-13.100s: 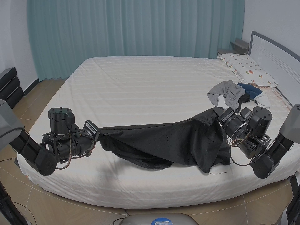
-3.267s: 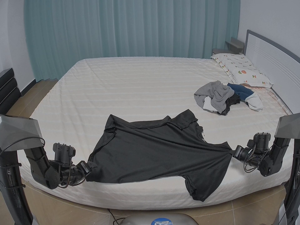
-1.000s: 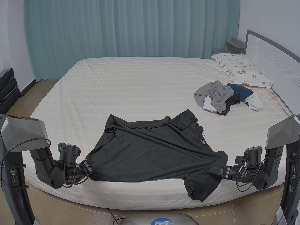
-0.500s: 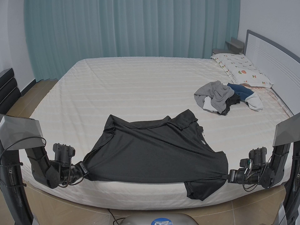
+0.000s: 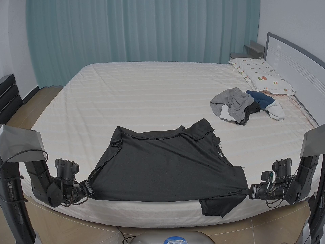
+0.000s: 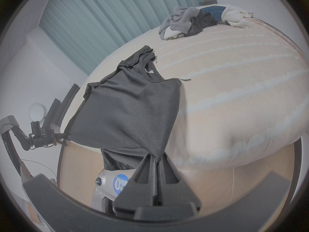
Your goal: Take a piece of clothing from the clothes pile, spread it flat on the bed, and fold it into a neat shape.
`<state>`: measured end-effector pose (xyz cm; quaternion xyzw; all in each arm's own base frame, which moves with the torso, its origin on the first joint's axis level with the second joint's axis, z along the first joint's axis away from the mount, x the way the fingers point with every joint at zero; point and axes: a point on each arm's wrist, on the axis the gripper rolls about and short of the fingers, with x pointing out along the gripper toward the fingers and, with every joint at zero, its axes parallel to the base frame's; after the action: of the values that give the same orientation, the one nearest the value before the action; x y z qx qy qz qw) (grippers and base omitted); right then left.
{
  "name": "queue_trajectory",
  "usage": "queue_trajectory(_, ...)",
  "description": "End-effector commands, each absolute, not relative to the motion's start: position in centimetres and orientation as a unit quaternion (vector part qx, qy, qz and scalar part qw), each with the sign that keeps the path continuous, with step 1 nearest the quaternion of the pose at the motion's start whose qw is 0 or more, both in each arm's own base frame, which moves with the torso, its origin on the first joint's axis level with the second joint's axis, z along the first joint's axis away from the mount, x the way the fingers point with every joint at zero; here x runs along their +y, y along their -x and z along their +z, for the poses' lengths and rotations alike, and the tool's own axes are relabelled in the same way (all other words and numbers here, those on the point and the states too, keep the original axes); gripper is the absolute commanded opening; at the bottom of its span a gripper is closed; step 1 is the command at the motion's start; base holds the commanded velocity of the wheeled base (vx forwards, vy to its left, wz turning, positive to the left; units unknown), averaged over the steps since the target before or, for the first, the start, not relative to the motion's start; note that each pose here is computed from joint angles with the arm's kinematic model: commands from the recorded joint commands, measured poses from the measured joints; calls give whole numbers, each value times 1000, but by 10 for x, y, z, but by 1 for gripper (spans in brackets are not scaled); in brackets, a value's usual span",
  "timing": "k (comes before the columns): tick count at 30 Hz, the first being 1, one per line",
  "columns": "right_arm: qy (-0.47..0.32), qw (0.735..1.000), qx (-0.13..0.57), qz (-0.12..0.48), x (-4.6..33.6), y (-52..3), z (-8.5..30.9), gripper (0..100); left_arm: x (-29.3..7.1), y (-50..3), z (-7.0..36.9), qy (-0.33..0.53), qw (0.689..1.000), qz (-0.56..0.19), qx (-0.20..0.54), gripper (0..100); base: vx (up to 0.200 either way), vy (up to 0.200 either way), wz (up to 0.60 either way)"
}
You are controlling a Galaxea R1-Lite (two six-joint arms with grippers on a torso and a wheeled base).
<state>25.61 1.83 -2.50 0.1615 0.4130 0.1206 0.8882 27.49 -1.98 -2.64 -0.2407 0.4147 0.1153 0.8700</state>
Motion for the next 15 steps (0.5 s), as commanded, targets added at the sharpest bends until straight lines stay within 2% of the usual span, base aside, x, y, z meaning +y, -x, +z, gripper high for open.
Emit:
queue_trajectory(1, -162, 883, 425, 118, 19, -262, -39, 0, -21, -276, -35, 241, 864, 118, 426, 0, 0, 0, 0)
queue_trajectory(2, -164, 883, 423, 118, 20, -264, -39, 100, -21, -276, -35, 242, 864, 117, 426, 0, 0, 0, 0)
queue_trajectory(3, -167, 886, 417, 119, 20, -267, -38, 100, -21, -276, -35, 243, 864, 115, 426, 0, 0, 0, 0)
queue_trajectory(4, -169, 888, 411, 120, 20, -268, -37, 100, -21, -276, -33, 244, 865, 114, 424, 100, 0, 0, 0)
queue_trajectory(11, -224, 907, 340, 111, 19, -278, -10, 100, -20, -280, -21, 255, 873, 107, 402, 100, 0, 0, 0)
queue_trajectory(15, -264, 909, 303, 107, 20, -283, 11, 100, -19, -295, -2, 316, 873, 118, 352, 100, 0, 0, 0)
